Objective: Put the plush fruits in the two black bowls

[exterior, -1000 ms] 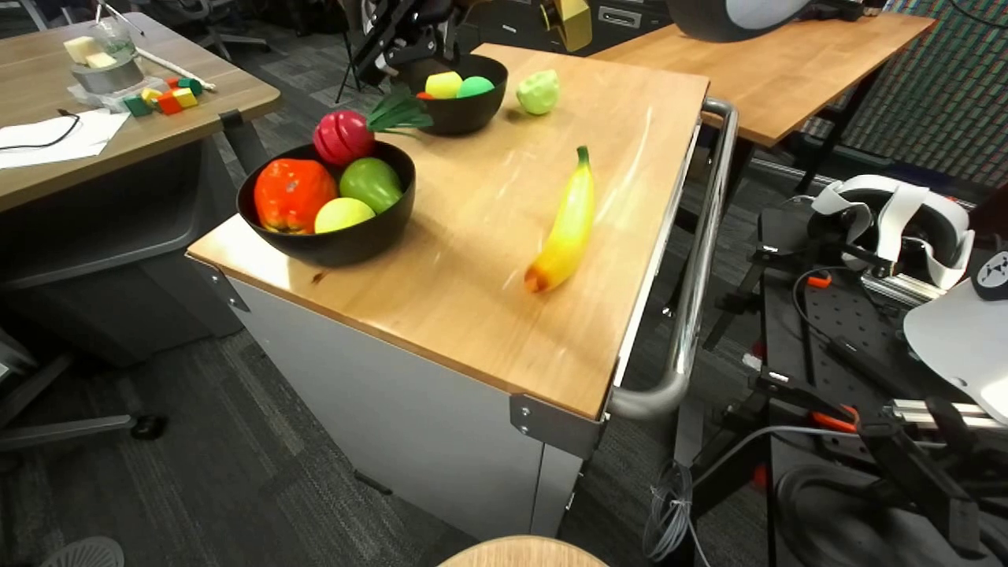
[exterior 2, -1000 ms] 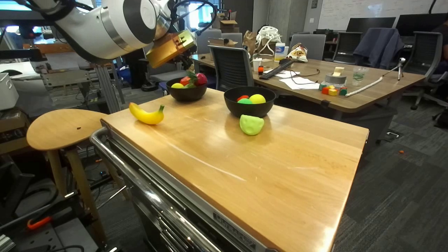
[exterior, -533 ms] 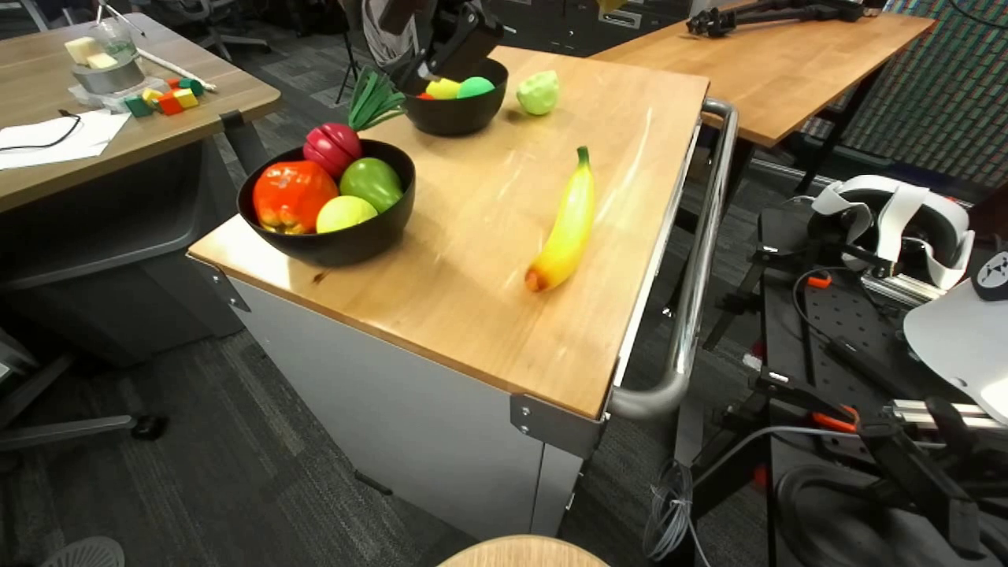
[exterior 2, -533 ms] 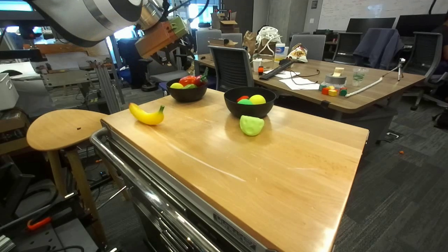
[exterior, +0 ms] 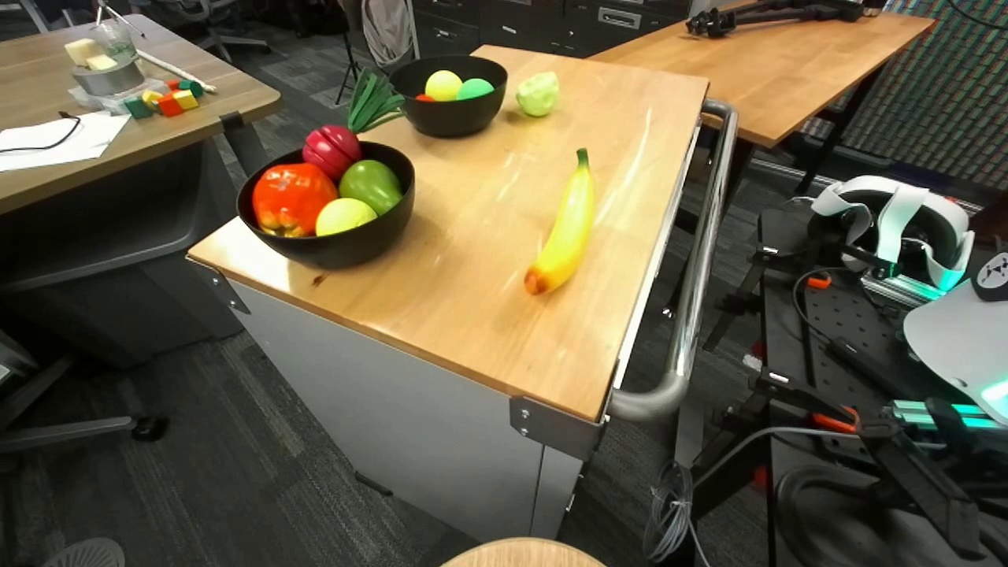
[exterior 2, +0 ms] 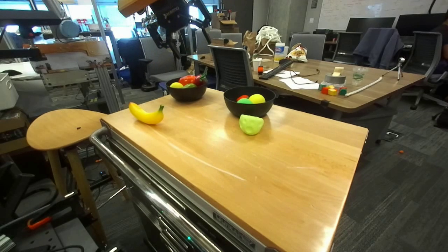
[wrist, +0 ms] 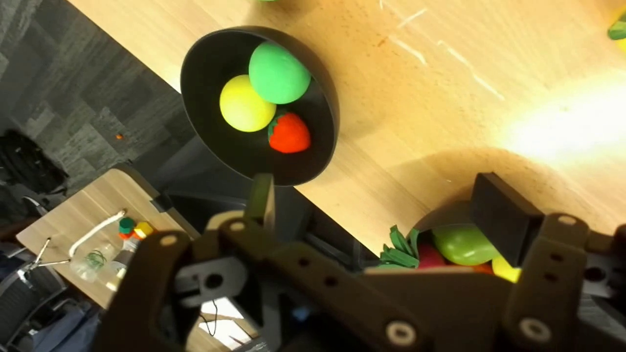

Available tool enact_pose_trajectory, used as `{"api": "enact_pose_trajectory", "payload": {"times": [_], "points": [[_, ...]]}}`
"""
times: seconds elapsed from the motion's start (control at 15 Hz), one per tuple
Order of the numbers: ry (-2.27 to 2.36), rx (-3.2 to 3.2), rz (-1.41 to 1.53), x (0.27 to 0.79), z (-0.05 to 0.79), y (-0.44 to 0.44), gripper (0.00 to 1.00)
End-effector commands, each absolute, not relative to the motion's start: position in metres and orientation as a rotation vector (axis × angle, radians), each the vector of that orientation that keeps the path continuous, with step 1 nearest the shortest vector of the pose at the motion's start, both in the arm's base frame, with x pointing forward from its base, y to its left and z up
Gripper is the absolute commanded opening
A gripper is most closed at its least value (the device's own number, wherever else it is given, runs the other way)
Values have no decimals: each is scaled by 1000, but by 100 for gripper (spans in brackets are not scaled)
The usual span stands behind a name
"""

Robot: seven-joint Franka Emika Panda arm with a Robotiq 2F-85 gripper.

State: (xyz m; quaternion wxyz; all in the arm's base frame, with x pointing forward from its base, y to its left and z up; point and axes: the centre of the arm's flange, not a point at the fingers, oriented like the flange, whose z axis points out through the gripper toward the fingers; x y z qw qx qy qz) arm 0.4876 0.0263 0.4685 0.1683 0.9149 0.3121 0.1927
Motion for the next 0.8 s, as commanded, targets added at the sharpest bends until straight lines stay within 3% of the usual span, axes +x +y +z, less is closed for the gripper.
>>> {"api": "enact_pose_trajectory", "payload": {"times": [0.0,0.27,0.6,0.73], "points": [[887,2603,545,487,468,26,100],[589,2834,591,489,472,35,100],[379,3126,513,446,460,95,100],[466,3055,491,466,448,82,100]]}}
